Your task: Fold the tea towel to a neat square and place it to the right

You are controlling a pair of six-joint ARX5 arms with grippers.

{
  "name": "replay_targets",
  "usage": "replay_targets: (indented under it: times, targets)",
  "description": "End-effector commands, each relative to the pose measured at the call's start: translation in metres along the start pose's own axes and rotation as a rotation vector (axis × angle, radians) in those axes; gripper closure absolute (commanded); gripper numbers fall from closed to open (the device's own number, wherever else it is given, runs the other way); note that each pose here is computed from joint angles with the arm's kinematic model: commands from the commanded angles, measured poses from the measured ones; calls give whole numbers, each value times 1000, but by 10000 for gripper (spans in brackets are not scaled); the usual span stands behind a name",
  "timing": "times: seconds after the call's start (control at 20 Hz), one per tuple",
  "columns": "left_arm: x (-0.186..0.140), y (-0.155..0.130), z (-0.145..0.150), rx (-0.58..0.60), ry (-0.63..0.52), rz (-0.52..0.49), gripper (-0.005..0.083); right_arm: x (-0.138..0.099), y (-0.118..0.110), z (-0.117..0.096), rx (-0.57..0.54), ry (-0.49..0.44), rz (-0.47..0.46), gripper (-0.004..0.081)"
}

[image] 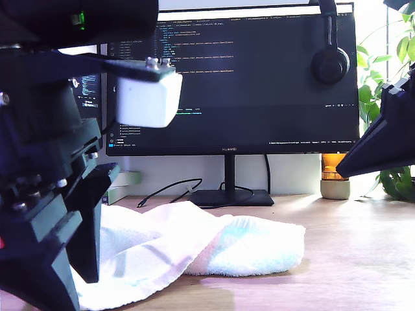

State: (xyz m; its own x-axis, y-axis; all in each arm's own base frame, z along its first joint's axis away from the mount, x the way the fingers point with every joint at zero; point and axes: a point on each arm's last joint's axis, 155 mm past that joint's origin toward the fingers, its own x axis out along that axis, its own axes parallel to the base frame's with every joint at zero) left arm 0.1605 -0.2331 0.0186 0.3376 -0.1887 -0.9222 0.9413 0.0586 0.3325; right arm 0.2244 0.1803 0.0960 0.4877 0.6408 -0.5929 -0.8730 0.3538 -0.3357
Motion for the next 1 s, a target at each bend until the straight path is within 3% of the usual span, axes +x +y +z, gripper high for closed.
replay_targets:
  times: [0.0, 0.45, 0.65, 0.95]
  targets:
    - [7, -5, -4, 5, 7, -9, 472, 0, -3, 6, -9, -16, -7, 780]
    - [19, -7, -8, 14, 29, -14, 474, 0, -4, 7, -10, -19, -9, 780]
    - [28, -9, -17, 19, 77, -17, 530, 0, -4, 7, -10, -19, -9, 780]
    - [29, 1, -23, 45, 103, 11, 690, 0, -4, 8, -11, -21, -8, 780]
